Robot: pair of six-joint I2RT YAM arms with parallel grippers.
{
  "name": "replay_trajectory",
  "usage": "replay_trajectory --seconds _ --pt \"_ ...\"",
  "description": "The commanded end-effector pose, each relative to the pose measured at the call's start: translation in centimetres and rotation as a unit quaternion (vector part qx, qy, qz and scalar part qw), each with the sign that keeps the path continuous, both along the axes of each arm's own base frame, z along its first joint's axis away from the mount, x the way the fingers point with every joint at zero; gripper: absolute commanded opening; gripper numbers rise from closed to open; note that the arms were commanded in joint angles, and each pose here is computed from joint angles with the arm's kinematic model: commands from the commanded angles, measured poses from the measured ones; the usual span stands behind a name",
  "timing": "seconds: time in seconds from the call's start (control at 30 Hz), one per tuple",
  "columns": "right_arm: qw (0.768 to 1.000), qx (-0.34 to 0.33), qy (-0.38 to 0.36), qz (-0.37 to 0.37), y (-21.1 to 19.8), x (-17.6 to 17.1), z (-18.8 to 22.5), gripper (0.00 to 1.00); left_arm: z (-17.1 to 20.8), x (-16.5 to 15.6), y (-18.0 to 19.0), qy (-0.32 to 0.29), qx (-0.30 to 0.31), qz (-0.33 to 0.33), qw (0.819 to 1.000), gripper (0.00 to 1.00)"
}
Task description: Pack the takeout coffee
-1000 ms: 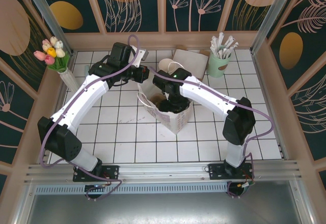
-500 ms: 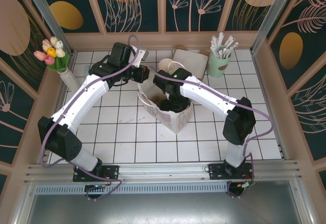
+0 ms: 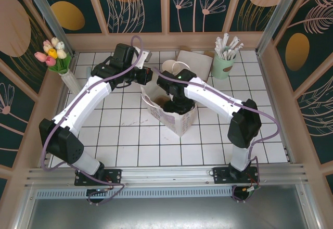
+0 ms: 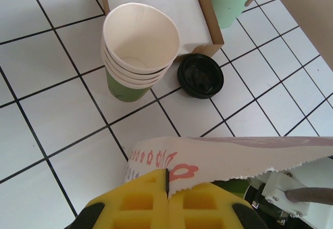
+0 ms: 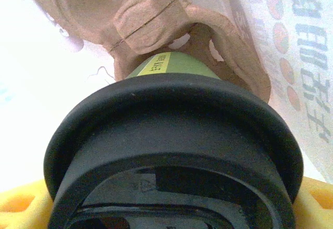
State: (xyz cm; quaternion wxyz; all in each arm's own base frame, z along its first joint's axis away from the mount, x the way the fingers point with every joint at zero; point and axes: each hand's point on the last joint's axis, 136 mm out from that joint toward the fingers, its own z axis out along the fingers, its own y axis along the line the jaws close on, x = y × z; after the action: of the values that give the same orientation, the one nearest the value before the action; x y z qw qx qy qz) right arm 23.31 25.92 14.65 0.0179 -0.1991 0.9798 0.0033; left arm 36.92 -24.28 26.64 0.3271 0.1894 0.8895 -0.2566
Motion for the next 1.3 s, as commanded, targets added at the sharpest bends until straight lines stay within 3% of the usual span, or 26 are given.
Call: replay_trajectory --seconds 0.0,1.27 --pt "0.999 -0.004 -0.029 -0.015 -1.2 0.9 1.6 0.55 0.9 0.7 0.2 -0.015 0.001 0.005 1.000 0.00" --pt "0.998 -0.036 -0.043 -0.017 -2.4 1.4 1.5 0.55 0.9 0.7 0.1 -0.012 -0.001 0.003 1.000 0.00"
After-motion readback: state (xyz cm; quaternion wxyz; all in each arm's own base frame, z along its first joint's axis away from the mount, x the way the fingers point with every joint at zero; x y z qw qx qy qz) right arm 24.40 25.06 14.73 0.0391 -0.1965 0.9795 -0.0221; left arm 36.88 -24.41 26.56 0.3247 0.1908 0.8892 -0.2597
